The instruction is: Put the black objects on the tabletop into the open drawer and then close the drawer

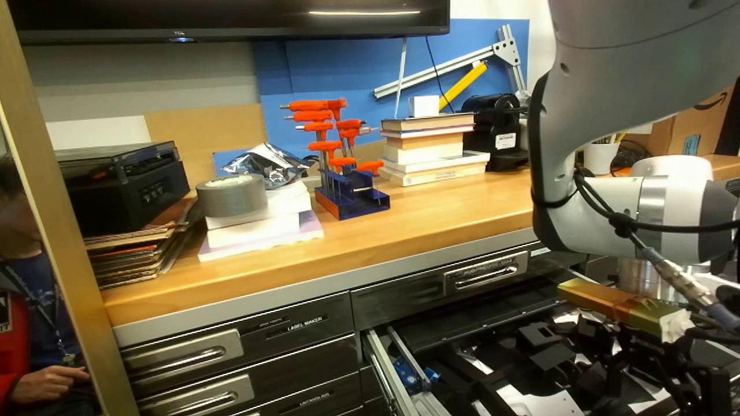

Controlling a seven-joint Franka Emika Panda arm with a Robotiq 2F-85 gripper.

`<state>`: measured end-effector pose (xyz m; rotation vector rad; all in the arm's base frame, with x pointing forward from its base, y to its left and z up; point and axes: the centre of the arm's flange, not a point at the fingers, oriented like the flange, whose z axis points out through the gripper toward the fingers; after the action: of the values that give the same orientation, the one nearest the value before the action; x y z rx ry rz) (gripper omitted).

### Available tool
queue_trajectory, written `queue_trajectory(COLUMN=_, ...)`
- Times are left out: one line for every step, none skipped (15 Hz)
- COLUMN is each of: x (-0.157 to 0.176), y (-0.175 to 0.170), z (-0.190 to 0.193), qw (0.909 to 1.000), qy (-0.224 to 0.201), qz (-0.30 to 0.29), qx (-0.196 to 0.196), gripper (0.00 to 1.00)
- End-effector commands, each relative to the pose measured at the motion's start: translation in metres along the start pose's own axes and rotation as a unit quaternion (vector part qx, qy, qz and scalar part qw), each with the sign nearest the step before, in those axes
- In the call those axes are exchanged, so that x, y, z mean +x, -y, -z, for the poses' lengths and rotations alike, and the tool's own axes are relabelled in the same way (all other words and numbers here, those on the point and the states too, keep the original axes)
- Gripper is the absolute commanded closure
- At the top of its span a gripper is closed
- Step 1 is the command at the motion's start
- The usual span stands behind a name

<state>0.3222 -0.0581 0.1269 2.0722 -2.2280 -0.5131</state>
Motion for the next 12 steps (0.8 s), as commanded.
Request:
queue_trajectory(x=0.008, y=0.029, z=-0.009, qw=0.9970, qy=0.014, qz=0.055, qx=0.052, gripper=0.00)
queue_trajectory(x=0.008, y=0.032, z=-0.011, qw=0.9954, qy=0.018, qz=0.069, qx=0.064, gripper=0.00)
queue_trajectory(x=0.008, y=0.034, z=-0.013, qw=0.9933, qy=0.023, qz=0.082, qx=0.079, gripper=0.00)
queue_trajectory(x=0.008, y=0.038, z=-0.013, qw=0.9902, qy=0.027, qz=0.096, qx=0.098, gripper=0.00)
queue_trajectory(x=0.008, y=0.043, z=-0.014, qw=0.9867, qy=0.030, qz=0.109, qx=0.117, gripper=0.00)
queue_trajectory(x=0.006, y=0.049, z=-0.015, qw=0.9817, qy=0.034, qz=0.124, qx=0.140, gripper=0.00)
queue_trajectory(x=0.005, y=0.056, z=-0.015, qw=0.9776, qy=0.036, qz=0.136, qx=0.157, gripper=0.00)
queue_trajectory(x=0.003, y=0.063, z=-0.015, qw=0.9727, qy=0.038, qz=0.147, qx=0.175, gripper=0.00)
queue_trajectory(x=0.002, y=0.068, z=-0.014, qw=0.9680, qy=0.039, qz=0.158, qx=0.191, gripper=0.00)
queue_trajectory(x=0.001, y=0.071, z=-0.012, qw=0.9634, qy=0.038, qz=0.165, qx=0.208, gripper=0.00)
queue_trajectory(x=0.000, y=0.073, z=-0.009, qw=0.9592, qy=0.039, qz=0.173, qx=0.220, gripper=0.00)
queue_trajectory(x=-0.002, y=0.076, z=-0.007, qw=0.9544, qy=0.036, qz=0.180, qx=0.235, gripper=0.00)
